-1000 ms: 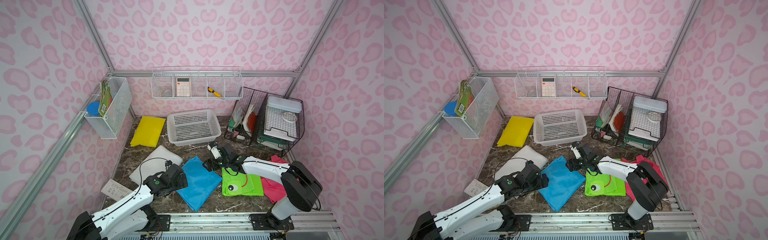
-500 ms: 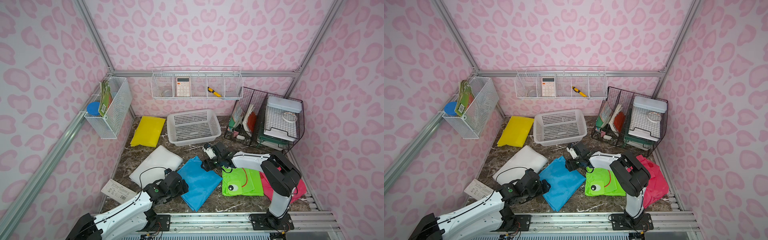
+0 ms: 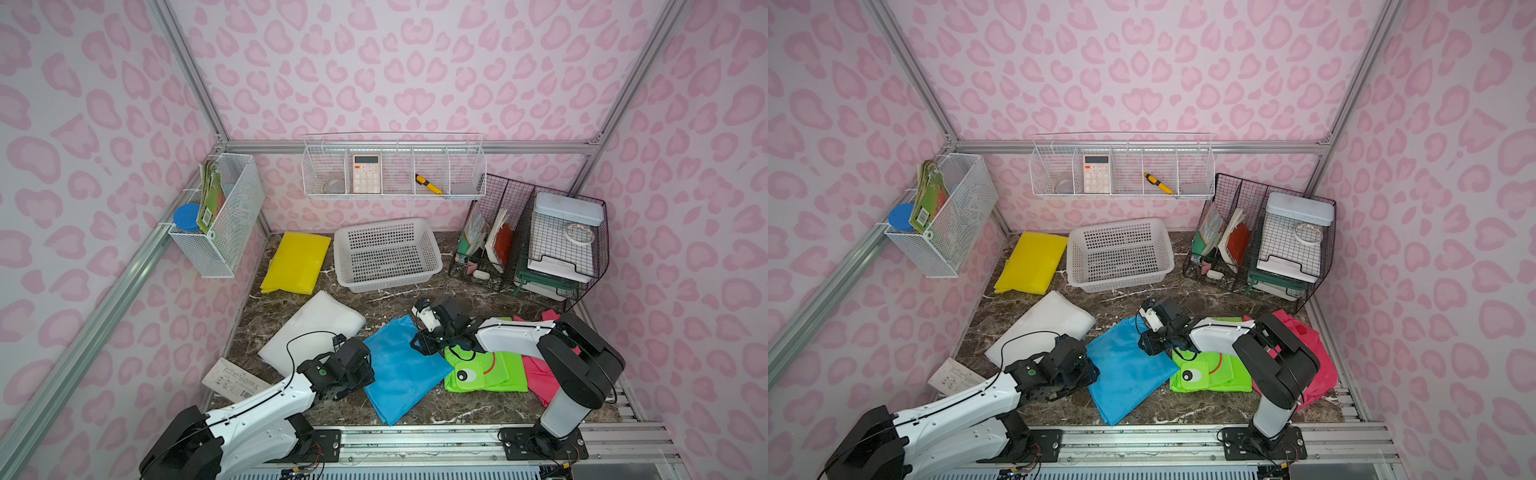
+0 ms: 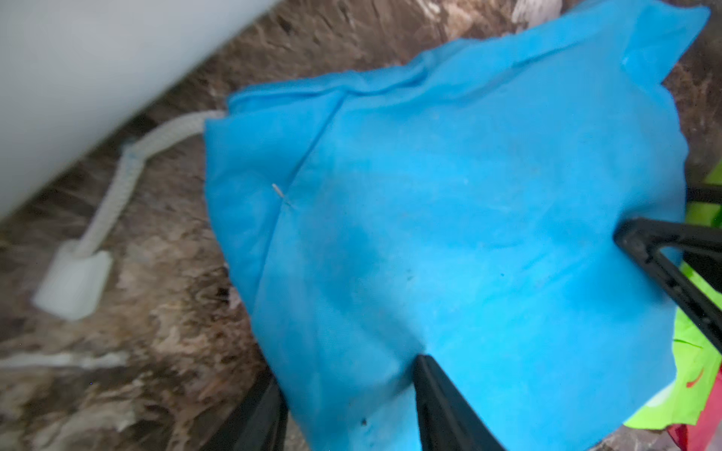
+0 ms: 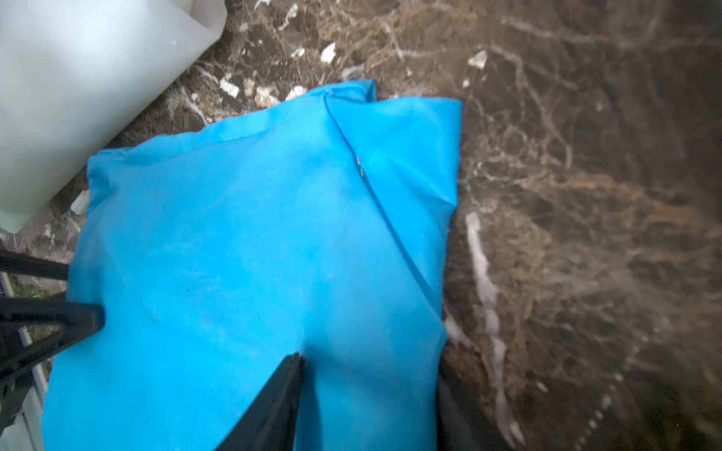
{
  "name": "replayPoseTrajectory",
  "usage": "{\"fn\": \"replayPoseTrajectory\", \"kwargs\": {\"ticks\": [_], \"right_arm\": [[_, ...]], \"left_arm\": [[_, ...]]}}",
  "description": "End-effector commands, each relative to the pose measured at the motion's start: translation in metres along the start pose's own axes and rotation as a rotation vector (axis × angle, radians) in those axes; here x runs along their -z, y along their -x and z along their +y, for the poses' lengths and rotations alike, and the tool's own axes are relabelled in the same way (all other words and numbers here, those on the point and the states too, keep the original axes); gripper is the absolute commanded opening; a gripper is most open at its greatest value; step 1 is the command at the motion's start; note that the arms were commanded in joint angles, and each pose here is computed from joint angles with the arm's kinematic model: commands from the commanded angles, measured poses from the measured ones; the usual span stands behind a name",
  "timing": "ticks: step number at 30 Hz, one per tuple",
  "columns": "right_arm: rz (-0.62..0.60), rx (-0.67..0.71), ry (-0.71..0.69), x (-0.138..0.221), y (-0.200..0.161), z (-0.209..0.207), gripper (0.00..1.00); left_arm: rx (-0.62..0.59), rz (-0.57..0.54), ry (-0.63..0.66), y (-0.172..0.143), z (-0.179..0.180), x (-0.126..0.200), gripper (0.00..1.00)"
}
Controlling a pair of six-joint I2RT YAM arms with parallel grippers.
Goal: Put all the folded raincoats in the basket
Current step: Pick up the raincoat from the center of the board, then place the raincoat in the basket.
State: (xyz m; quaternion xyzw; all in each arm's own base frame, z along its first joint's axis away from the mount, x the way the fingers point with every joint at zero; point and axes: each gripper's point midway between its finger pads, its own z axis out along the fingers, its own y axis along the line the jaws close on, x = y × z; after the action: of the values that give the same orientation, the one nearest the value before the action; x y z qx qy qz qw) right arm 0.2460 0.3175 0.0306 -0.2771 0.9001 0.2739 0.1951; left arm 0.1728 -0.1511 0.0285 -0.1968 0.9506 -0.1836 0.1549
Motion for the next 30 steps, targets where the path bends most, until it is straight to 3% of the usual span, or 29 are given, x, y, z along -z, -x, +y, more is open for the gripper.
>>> {"fn": "replayPoseTrajectory", "kwargs": {"ticks": [1, 10, 20, 30], "right_arm": [[0.03, -0.028, 0.013, 0.003, -0.008, 0.007, 0.44], [0.014, -0.034, 0.04, 0.007, -0.01, 0.025, 0.29], [-0.099, -0.065, 0.01, 0.041, 0.012, 0.03, 0.08], [-0.289, -0.032, -0.03, 0.109, 0.066, 0.045, 0.0]], "left_arm": [[-0.035, -0.016, 0.057, 0.005, 0.011, 0.002, 0.49], [-0.043, -0.014, 0.021, 0.008, 0.003, -0.001, 0.31], [-0.115, -0.045, -0.054, 0.026, -0.037, 0.025, 0.0], [-0.23, -0.147, -0.138, 0.063, -0.093, 0.083, 0.0]]}}
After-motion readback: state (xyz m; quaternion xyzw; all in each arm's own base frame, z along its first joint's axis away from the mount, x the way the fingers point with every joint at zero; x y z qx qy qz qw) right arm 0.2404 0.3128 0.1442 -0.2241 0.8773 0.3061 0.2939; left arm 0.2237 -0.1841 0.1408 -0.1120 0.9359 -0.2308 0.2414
